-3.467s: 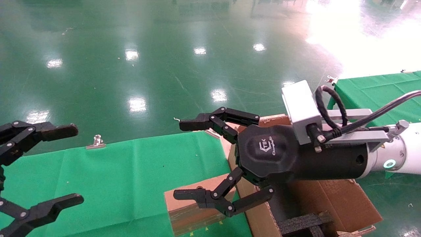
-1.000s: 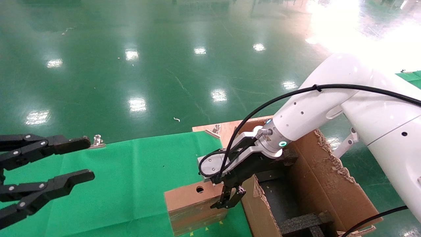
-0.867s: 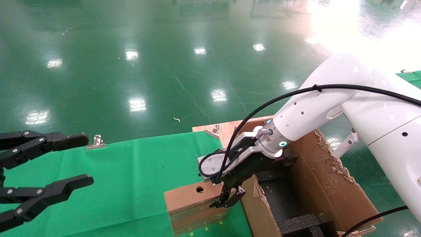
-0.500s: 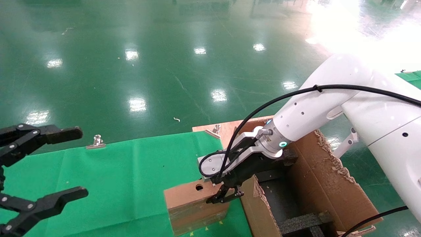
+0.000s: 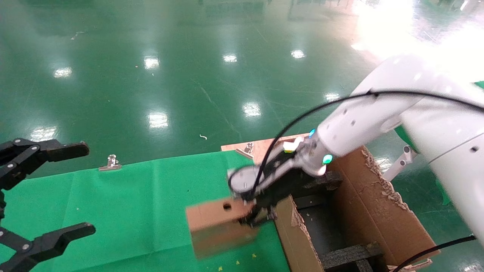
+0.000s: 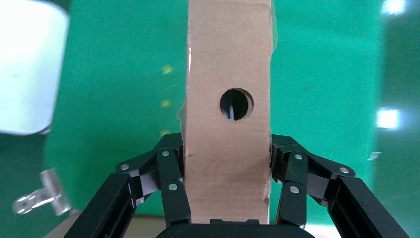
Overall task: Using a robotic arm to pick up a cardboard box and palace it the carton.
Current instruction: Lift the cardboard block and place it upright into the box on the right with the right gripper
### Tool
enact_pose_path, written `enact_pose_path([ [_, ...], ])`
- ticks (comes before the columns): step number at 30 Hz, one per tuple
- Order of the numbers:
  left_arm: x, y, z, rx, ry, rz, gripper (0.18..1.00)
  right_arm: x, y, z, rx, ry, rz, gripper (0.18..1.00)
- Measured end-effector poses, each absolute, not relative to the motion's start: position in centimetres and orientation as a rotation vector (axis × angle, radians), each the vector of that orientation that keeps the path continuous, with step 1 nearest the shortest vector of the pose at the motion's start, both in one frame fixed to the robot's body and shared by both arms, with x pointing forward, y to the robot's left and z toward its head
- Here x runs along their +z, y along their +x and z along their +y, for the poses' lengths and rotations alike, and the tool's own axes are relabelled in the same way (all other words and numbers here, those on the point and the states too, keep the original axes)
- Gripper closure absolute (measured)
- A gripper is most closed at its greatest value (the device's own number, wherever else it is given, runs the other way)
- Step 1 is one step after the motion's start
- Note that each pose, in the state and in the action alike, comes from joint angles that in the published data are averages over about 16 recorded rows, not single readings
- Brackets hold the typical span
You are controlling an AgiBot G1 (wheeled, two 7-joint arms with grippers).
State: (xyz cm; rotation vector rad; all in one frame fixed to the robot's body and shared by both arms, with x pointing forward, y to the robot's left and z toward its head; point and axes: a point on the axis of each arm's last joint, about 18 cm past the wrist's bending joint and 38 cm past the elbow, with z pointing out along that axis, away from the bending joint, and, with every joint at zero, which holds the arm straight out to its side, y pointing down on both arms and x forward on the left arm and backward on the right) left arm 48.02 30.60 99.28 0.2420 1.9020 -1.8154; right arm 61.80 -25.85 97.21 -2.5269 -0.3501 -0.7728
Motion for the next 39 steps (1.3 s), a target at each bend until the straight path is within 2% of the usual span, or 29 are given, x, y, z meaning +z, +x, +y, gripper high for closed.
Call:
enact_pose_path([
  [12,99.3,48.0,30.6,-1.815,0.242,1.902,0.185,108.3,59.4,-28.4,-0.99,-2.377,-0.339,0.777],
  [18,99.3,48.0,30.6,-1.815,0.242,1.902,0.184,111.3,57.9,-30.2,-1.051,-2.353,-0.331,0.78],
  [27,99.3,48.0,30.6,-1.815,0.242,1.902,0.184,111.9,56.3,-34.9,-1.084,-2.393,-0.226,0.783],
  [39,99.3,48.0,30.6,-1.815,0.242,1.902,0.184,109.1,51.9,-45.9,-1.113,-2.481,0.137,0.787],
])
